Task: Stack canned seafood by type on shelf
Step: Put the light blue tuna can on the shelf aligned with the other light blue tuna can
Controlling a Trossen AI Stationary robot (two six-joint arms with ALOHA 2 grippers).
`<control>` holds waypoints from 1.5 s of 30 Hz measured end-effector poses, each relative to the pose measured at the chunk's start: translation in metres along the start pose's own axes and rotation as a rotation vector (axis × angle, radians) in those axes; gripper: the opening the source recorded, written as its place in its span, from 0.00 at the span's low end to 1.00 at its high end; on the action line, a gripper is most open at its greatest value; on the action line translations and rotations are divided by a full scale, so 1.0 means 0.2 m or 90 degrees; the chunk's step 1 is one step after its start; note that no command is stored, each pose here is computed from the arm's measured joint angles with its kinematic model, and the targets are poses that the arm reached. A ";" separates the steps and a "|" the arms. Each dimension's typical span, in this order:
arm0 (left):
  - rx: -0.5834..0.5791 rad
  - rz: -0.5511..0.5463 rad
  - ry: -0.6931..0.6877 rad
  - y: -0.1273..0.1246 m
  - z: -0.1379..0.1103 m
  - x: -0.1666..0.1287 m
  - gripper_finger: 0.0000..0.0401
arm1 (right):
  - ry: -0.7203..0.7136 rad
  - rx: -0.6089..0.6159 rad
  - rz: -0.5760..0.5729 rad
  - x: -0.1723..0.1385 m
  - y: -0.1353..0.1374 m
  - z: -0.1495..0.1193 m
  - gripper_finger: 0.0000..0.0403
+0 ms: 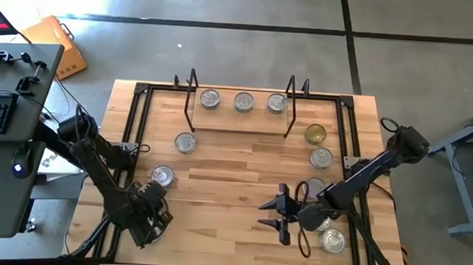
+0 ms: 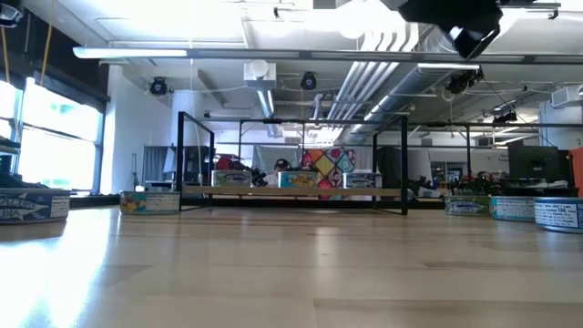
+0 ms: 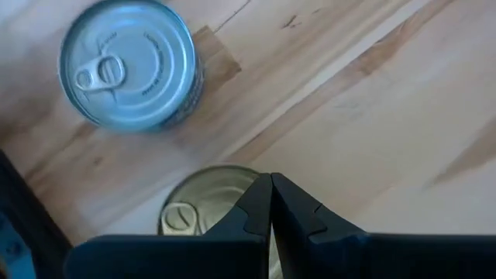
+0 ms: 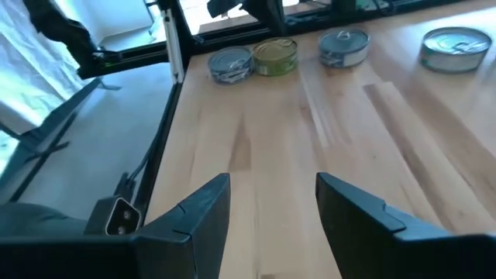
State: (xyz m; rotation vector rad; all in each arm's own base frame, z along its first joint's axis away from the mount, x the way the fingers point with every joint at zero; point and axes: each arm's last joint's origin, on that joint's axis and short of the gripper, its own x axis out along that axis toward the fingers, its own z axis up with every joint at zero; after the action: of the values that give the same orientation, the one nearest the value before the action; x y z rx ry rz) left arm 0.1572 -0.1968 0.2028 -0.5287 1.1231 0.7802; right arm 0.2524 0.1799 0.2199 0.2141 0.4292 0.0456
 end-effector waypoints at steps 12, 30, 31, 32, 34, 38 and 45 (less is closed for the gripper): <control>0.096 0.008 -0.010 0.01 0.00 0.00 0.00 | -0.022 0.007 -0.050 0.05 -0.03 0.00 0.46; 0.061 0.077 -0.188 0.06 0.15 0.11 0.00 | -0.025 0.009 -0.065 0.06 -0.06 0.01 0.46; 0.067 0.079 -0.190 0.06 0.15 0.11 0.00 | -0.025 0.009 -0.065 0.06 -0.06 0.01 0.46; 0.076 0.081 -0.195 0.06 0.16 0.11 0.00 | -0.025 0.009 -0.066 0.06 -0.06 0.01 0.46; 0.093 0.080 -0.219 0.06 0.18 0.12 0.00 | -0.025 0.009 -0.066 0.06 -0.06 0.01 0.46; 0.123 0.082 -0.281 0.05 0.21 0.12 0.02 | -0.025 0.009 -0.066 0.06 -0.06 0.01 0.46; 0.172 0.094 -0.356 0.01 0.31 0.15 0.20 | -0.025 0.009 -0.066 0.06 -0.06 0.01 0.46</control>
State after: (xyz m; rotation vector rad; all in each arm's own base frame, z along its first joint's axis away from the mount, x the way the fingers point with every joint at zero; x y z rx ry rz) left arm 0.1985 -0.1412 0.1973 0.0102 0.7311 0.8217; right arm 0.2646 0.1681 0.2141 0.2061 0.4010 -0.0639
